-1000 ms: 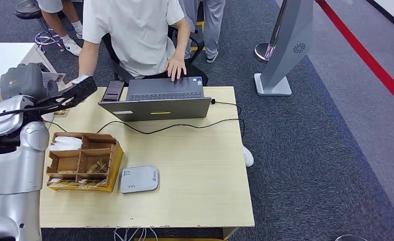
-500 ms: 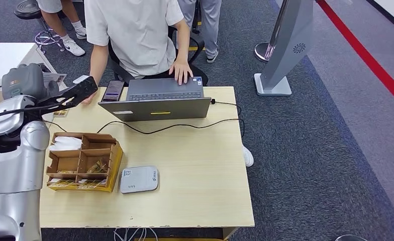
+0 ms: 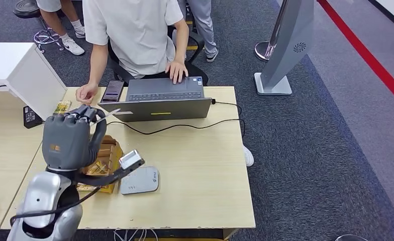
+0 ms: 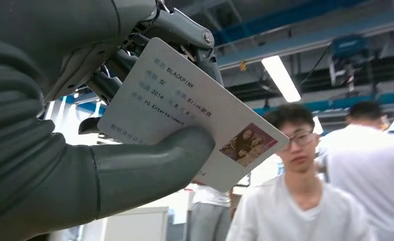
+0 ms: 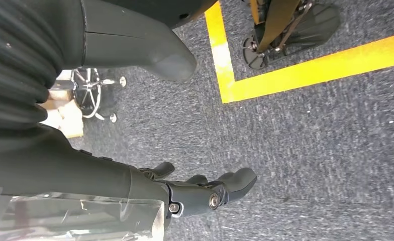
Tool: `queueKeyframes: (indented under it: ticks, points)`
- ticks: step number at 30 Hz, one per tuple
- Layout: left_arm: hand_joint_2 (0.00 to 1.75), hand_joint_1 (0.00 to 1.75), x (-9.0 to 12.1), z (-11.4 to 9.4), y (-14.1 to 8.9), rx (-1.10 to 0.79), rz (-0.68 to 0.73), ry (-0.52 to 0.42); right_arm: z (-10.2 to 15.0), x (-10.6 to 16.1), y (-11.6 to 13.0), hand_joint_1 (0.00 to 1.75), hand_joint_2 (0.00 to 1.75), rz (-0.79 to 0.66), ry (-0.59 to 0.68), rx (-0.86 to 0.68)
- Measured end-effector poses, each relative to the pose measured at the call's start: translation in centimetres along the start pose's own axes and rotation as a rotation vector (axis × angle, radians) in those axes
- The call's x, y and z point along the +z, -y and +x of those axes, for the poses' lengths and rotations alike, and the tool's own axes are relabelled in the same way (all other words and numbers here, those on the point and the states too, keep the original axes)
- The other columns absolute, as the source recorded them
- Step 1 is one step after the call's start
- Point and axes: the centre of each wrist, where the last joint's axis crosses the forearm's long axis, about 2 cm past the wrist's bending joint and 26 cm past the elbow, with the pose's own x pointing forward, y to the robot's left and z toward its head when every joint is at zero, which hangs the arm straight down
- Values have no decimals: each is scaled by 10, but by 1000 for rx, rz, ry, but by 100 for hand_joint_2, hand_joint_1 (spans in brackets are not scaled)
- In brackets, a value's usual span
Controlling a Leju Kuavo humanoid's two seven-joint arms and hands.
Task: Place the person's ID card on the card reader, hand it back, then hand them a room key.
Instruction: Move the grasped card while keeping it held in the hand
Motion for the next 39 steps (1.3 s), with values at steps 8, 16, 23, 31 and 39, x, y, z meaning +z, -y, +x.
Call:
queueKeyframes:
  ticks: [8,16,23,31,39]
  points:
    - [175,175,38,25,-10,77,11,123,-1,0,1,0,175,-7,-13,-10]
    - [175,175,45,25,-8,96,-27,128,-1,0,1,0,175,-9,-16,-11]
    - [175,175,46,25,-6,98,-54,121,-1,0,1,0,175,-13,-22,-13]
    - [175,175,72,38,62,144,-422,-1,-1,0,0,0,175,-9,-25,5]
    - [175,175,81,44,74,172,-479,-7,-1,0,0,0,175,-9,-23,13]
